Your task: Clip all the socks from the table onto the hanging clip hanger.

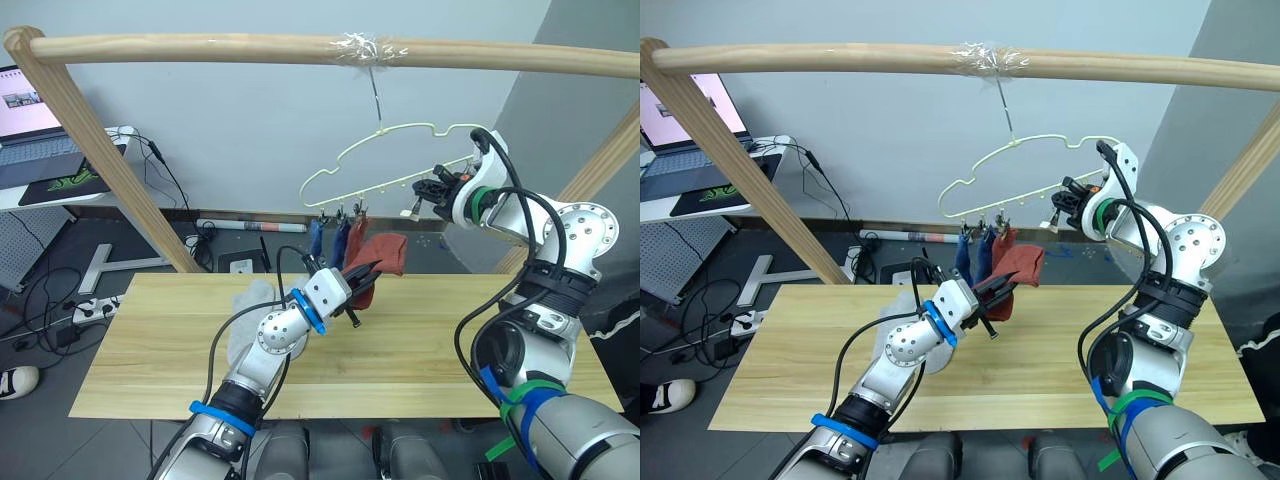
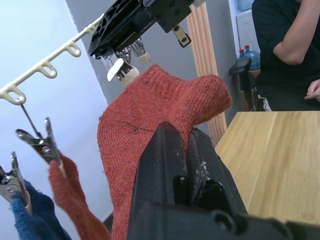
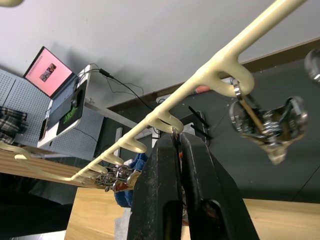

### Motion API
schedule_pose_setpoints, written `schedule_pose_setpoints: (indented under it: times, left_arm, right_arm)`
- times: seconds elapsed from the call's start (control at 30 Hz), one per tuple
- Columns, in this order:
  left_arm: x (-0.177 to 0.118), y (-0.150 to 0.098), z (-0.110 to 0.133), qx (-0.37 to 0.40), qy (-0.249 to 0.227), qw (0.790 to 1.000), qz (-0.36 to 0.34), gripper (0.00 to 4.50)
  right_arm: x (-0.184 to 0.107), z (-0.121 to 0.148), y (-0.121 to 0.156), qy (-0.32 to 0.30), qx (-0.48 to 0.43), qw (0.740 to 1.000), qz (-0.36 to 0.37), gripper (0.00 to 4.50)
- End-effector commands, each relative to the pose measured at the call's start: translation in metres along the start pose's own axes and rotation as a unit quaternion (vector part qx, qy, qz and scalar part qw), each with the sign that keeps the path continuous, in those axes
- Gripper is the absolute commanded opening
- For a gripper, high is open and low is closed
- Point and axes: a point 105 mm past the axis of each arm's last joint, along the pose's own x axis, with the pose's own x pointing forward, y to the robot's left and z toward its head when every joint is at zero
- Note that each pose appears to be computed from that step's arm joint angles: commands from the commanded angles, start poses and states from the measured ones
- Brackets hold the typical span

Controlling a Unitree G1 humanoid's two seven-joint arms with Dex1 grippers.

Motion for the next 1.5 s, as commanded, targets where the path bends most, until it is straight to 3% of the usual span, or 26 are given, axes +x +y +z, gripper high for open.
schedule_pose_setpoints:
  times: [0.03, 1.23, 1.5]
  left_arm:
    - [0.006, 0.011, 0.015, 0.006, -0.037, 0.999, 0.023, 0.02]
    - [0.036, 0.017, 0.014, -0.036, -0.054, 0.997, 0.040, 0.02]
    - [0.032, 0.006, 0.015, -0.049, -0.057, 0.997, 0.023, 0.02]
  right_arm:
    - [-0.008, 0.012, -0.007, -0.017, 0.004, 1.000, -0.018, 0.00]
    - [-0.012, 0.006, 0.006, -0.008, 0.019, 1.000, -0.010, 0.00]
    - [-0.013, 0.009, 0.006, -0.010, 0.017, 1.000, -0.013, 0.00]
